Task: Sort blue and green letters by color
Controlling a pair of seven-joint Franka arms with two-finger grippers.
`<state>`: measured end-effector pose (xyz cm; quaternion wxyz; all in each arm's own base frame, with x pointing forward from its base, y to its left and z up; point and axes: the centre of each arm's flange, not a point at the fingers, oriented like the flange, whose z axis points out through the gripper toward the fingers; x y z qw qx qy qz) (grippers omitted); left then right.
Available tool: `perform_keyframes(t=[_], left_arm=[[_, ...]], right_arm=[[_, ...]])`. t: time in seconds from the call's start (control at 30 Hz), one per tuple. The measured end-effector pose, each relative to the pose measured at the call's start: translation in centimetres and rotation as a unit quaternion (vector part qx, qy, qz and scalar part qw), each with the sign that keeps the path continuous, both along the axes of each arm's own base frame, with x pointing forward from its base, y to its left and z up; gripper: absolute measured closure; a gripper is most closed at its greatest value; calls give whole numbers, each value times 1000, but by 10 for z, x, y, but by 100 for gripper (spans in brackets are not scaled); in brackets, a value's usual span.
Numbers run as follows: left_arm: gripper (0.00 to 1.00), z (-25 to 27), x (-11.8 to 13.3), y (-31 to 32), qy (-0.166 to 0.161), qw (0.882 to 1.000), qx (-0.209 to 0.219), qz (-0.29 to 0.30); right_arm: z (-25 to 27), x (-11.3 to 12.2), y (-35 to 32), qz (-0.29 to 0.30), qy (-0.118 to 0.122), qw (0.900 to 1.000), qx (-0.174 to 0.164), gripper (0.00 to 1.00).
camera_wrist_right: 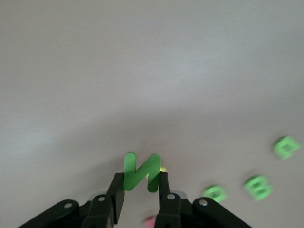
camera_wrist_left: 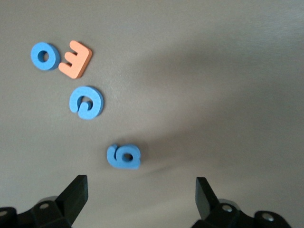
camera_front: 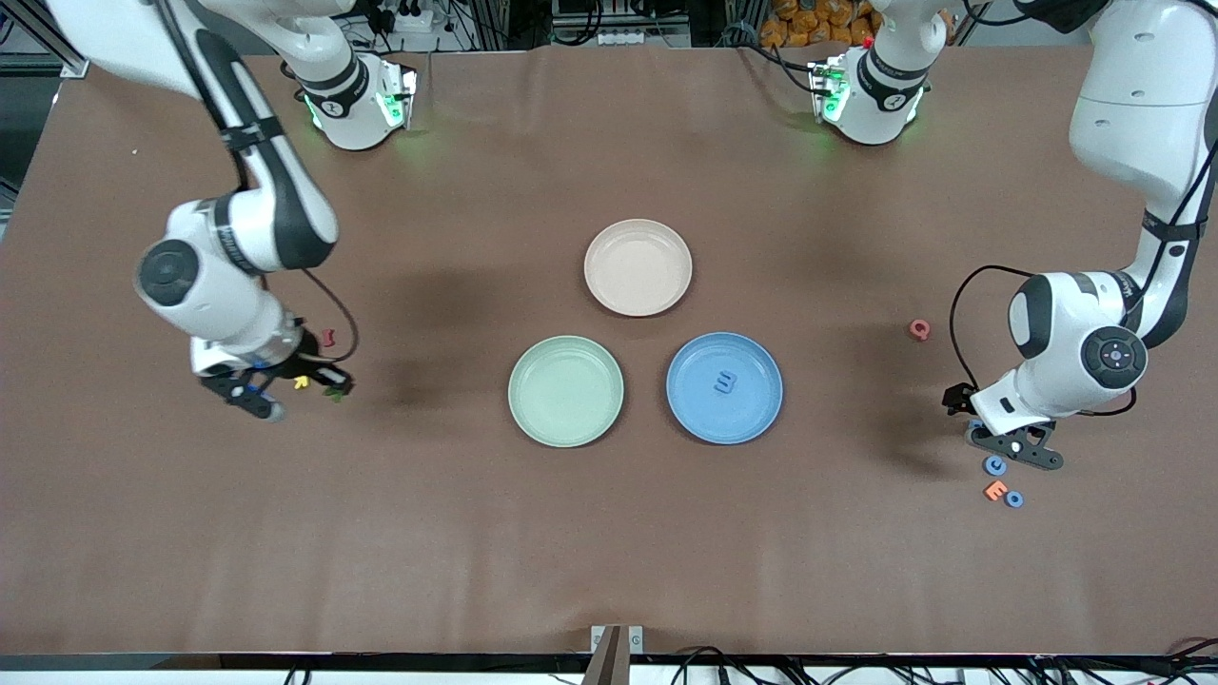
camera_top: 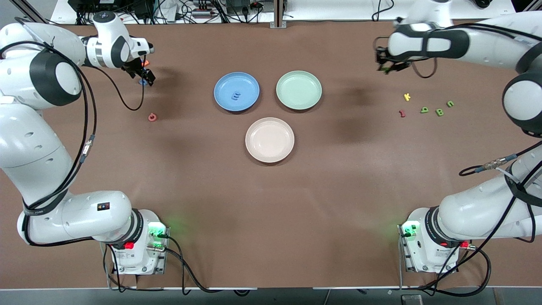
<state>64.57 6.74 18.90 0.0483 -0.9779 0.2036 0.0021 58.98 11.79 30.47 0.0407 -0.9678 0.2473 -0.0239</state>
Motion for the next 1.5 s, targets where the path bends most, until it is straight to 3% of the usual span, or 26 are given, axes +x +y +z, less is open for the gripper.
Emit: perform_keyframes(t=[0.57, 0.97, 1.2, 1.34, 1.4, 1.47, 1.5], left_arm=[[0, -10, -1, 18, 5, 1000, -4, -4], [0, -18, 0, 14, 4, 1000, -7, -7], [29, -16, 2, 12, 1, 1000, -8, -9], [52, -13, 4, 13, -2, 1000, -7, -9], [61, -11, 5, 13, -4, 1000, -7, -10], [61, -9, 6, 13, -5, 1000, -6, -10], [63, -8, 6, 14, -6, 1000, -6, -10]], right_arm=[[-2, -10, 220, -62, 0, 997, 55, 67], [-46, -6, 291, -80, 6, 995, 55, 67], [-76, -11, 297, -75, 13, 997, 34, 67], [-85, -12, 297, -80, 14, 996, 27, 64], [-85, -12, 297, -82, 12, 996, 26, 56], [-82, -10, 297, -80, 7, 996, 24, 47], [-80, -8, 297, -79, 3, 997, 24, 38]])
